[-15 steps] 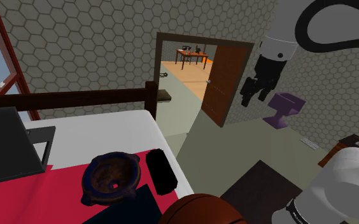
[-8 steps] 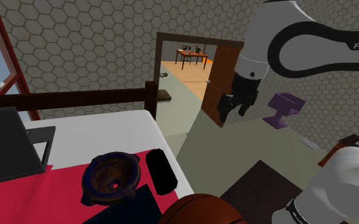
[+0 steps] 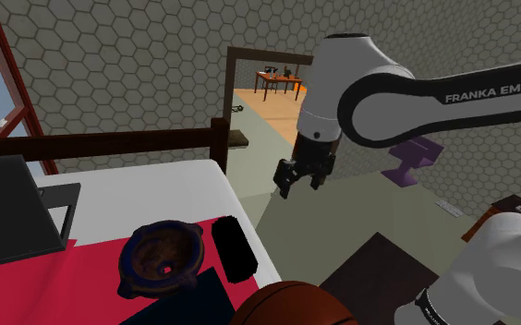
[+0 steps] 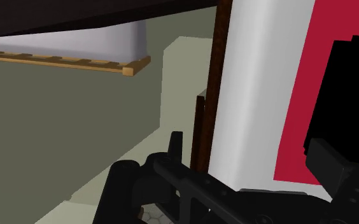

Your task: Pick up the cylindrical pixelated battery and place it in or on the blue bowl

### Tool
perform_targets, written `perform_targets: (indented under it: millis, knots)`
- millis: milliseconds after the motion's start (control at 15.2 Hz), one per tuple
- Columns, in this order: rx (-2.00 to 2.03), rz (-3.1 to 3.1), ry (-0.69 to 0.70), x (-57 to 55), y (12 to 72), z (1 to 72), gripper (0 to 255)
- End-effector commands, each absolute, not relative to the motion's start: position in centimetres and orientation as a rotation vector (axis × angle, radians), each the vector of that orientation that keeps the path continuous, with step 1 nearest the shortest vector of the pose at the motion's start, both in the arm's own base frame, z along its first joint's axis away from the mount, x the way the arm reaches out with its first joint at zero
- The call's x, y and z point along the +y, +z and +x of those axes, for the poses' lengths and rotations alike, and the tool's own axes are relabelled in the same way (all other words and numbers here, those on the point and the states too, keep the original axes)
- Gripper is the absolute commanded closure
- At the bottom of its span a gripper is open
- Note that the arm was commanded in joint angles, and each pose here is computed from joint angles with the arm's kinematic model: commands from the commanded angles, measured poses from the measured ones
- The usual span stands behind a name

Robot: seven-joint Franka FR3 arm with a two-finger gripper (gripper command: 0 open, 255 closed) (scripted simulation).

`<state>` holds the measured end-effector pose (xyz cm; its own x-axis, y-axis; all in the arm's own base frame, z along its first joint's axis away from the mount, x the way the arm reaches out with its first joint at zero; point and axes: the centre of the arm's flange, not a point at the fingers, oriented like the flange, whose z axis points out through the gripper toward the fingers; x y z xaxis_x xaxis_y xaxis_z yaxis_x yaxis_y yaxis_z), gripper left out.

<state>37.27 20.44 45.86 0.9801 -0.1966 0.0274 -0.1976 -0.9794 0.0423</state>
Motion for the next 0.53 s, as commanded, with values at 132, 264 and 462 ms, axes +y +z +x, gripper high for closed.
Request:
perform_targets:
  millis: [132,264,462]
  knots:
    - [-0.330,3.092,0.030,24.3,42.5,38.6,0]
    - [-0.341,3.096,0.027,26.3,41.1,39.4,0]
    - [-0.358,3.103,0.023,29.2,38.9,40.6,0]
